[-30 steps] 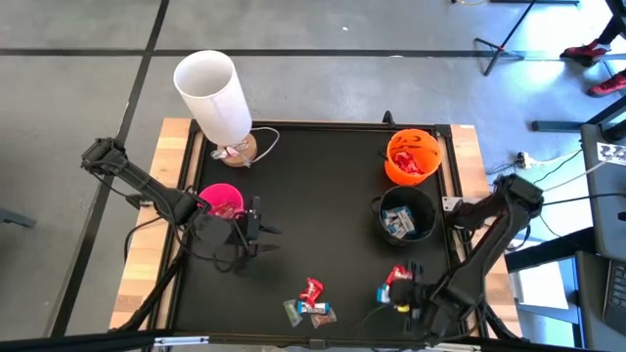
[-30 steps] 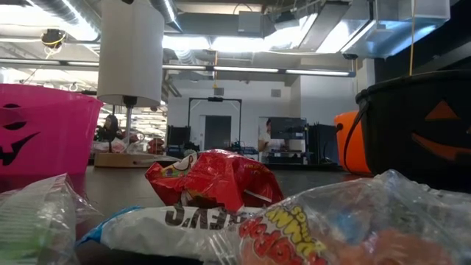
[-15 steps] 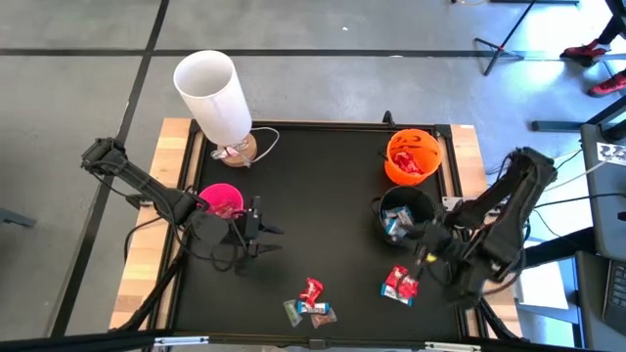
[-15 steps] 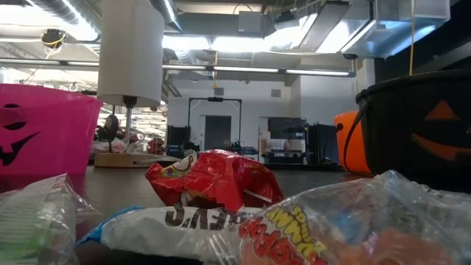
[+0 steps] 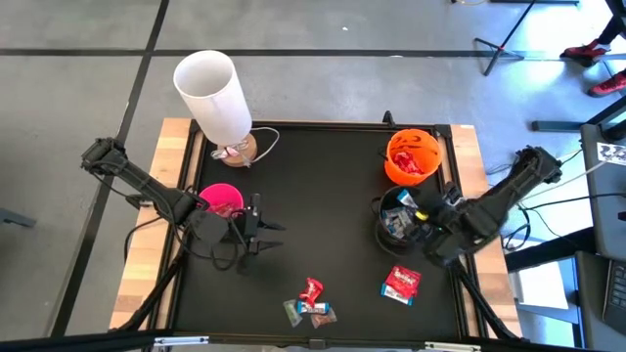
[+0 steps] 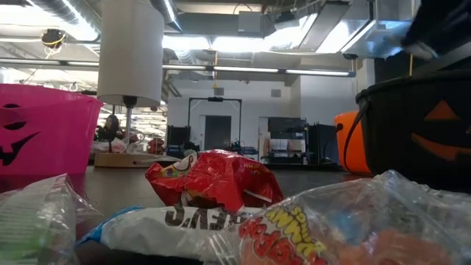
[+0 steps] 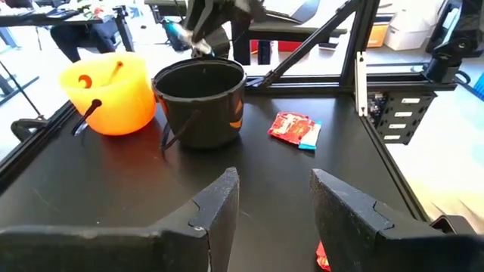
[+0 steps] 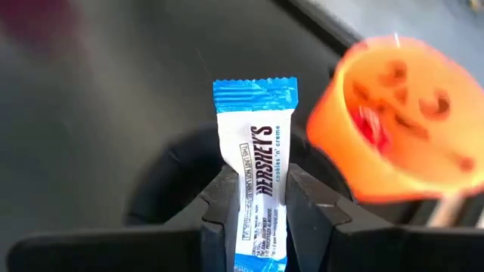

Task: Sort candy
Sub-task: Put the white chocolate into the black bucket, then put the red candy into the orange bucket

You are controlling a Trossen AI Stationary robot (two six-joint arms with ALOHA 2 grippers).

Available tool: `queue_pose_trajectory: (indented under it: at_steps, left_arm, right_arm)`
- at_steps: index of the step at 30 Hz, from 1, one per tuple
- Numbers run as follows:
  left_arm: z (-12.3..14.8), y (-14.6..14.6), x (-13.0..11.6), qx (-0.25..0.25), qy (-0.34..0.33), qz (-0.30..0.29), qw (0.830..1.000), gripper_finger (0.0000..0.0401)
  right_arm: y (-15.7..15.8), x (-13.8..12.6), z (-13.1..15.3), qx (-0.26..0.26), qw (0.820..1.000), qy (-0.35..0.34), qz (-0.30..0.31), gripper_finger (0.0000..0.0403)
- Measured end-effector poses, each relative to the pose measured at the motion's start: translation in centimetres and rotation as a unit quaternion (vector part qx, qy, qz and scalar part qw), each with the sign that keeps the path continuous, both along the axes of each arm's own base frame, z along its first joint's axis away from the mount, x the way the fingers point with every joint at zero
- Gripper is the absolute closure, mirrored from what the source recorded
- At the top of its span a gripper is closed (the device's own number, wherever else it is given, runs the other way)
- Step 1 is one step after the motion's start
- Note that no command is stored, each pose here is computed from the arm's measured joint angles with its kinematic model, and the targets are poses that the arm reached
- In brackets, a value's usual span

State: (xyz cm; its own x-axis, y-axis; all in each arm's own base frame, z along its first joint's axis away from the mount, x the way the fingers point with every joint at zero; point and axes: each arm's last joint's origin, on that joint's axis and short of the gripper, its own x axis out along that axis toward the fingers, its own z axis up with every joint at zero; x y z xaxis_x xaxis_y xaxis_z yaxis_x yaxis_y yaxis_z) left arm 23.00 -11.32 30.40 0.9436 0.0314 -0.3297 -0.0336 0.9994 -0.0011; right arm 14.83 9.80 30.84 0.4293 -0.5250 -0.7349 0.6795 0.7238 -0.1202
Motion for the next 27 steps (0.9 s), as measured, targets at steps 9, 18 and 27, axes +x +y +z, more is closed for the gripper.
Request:
queue_pose_trajectory:
  at_steps: [9, 18, 27]
  left_arm:
    - [0.0, 0.0, 0.0, 0.001, 0.002, 0.0, 1.0, 0.0248]
    - [0.0, 0.0, 0.0, 0.001, 0.002, 0.0, 1.0, 0.0248]
    - [0.0, 0.1, 0.0, 0.004, 0.0, 0.011, 1.0, 0.0248]
  right_arm:
    - [-1.6, 0.3, -3.3, 0.026, 0.994, 0.103, -0.035, 0.0317]
    - [-1.5, 0.4, -3.3, -0.003, 0.995, 0.104, -0.003, 0.0263]
    - [-1.4, 0.5, -2.8, 0.008, 0.995, 0.099, -0.002, 0.0139]
